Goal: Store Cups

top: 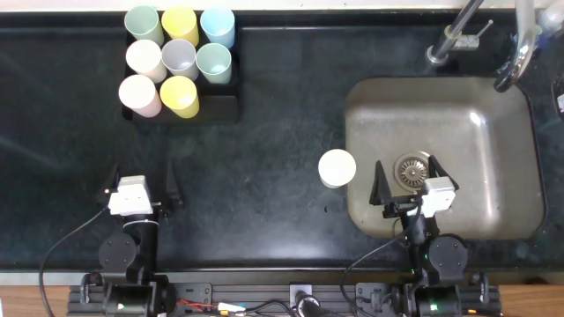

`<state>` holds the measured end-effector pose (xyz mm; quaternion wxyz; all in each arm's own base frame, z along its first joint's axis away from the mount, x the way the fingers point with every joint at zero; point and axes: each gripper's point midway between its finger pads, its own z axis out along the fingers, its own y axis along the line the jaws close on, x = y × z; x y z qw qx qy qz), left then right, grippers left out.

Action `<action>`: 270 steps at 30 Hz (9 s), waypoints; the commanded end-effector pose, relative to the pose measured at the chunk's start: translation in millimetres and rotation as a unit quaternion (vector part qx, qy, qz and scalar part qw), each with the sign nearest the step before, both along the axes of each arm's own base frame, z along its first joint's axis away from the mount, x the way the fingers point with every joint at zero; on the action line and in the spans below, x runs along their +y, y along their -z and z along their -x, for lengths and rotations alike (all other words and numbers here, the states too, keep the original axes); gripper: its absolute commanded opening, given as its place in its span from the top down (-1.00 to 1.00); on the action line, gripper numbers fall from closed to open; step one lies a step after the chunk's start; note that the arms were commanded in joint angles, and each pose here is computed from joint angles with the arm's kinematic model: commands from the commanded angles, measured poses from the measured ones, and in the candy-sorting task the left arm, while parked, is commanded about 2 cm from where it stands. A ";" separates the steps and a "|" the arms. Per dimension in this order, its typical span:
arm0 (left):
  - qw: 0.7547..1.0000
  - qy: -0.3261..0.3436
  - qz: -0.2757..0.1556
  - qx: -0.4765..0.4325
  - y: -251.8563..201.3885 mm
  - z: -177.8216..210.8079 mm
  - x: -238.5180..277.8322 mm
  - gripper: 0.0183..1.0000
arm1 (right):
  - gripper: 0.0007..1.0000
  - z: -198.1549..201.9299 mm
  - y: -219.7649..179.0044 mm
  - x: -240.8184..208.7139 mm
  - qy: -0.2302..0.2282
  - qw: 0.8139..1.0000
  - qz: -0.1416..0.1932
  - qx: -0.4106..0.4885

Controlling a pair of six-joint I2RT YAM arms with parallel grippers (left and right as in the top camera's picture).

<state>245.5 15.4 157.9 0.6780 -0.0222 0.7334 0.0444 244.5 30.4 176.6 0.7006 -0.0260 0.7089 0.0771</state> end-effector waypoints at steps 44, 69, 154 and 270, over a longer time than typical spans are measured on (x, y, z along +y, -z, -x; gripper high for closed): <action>1.000 0.003 -0.007 -0.003 -0.3 0.2 -0.5 -1.00 | -1.00 -27.7 33.4 65.4 -0.217 0.697 0.223 0.646; 1.000 0.003 -0.007 -0.003 -0.4 0.2 -0.5 -1.00 | -1.00 -50.9 83.4 71.6 -0.227 0.668 0.229 0.670; 1.000 0.003 -0.007 -0.003 -0.4 0.2 -0.5 -1.00 | 0.91 -168.7 23.7 323.3 -0.205 0.827 0.150 0.502; 1.000 0.003 -0.007 -0.003 -0.3 0.2 -0.5 -1.00 | -1.00 -217.6 -91.9 284.3 -0.166 0.913 0.121 0.353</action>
